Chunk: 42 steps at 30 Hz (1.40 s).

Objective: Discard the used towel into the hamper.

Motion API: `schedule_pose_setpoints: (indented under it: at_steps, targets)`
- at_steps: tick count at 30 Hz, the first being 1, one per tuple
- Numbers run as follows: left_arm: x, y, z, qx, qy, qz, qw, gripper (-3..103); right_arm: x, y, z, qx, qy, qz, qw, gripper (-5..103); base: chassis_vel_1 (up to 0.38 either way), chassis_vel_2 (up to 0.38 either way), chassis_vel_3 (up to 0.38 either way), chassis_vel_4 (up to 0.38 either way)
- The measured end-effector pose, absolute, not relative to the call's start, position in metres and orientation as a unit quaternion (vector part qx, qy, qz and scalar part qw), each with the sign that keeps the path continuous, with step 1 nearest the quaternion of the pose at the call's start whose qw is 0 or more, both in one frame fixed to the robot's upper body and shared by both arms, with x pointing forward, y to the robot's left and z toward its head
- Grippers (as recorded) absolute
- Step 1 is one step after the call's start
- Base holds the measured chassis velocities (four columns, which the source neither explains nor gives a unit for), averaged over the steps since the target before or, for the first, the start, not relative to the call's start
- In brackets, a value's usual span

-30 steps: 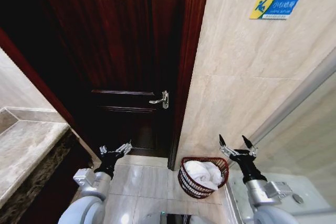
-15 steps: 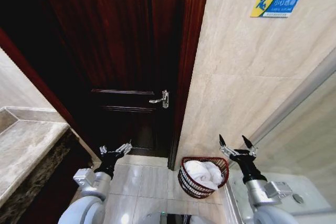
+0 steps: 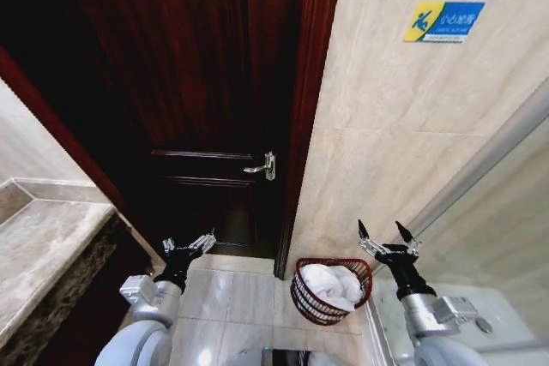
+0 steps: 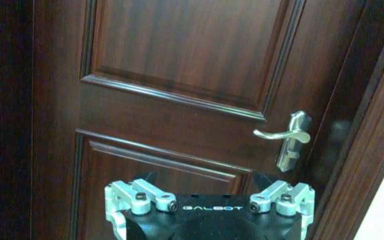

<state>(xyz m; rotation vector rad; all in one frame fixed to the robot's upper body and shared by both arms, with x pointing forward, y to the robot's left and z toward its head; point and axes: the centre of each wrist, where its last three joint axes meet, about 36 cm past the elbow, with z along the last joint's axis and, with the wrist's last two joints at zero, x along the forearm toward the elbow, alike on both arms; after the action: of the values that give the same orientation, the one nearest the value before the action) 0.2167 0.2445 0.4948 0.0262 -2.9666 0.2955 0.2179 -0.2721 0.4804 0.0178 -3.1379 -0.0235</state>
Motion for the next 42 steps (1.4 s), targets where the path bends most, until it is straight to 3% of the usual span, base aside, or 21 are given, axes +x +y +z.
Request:
schedule_pose_setpoints:
  at_steps: [18, 42]
  targets:
    - [0.2167, 0.2445, 0.4948, 0.009, -0.992, 0.099, 0.08, 97, 0.218, -0.2721, 0.4804, 0.006, -1.0, -0.008, 0.002, 100, 0.079, -0.074, -0.076, 0.076]
    - [0.2167, 0.2445, 0.4947, 0.009, -0.992, 0.099, 0.08, 97, 0.2179, -0.2721, 0.4805, 0.006, -1.0, -0.007, 0.002, 100, 0.319, -0.32, -0.318, 0.314]
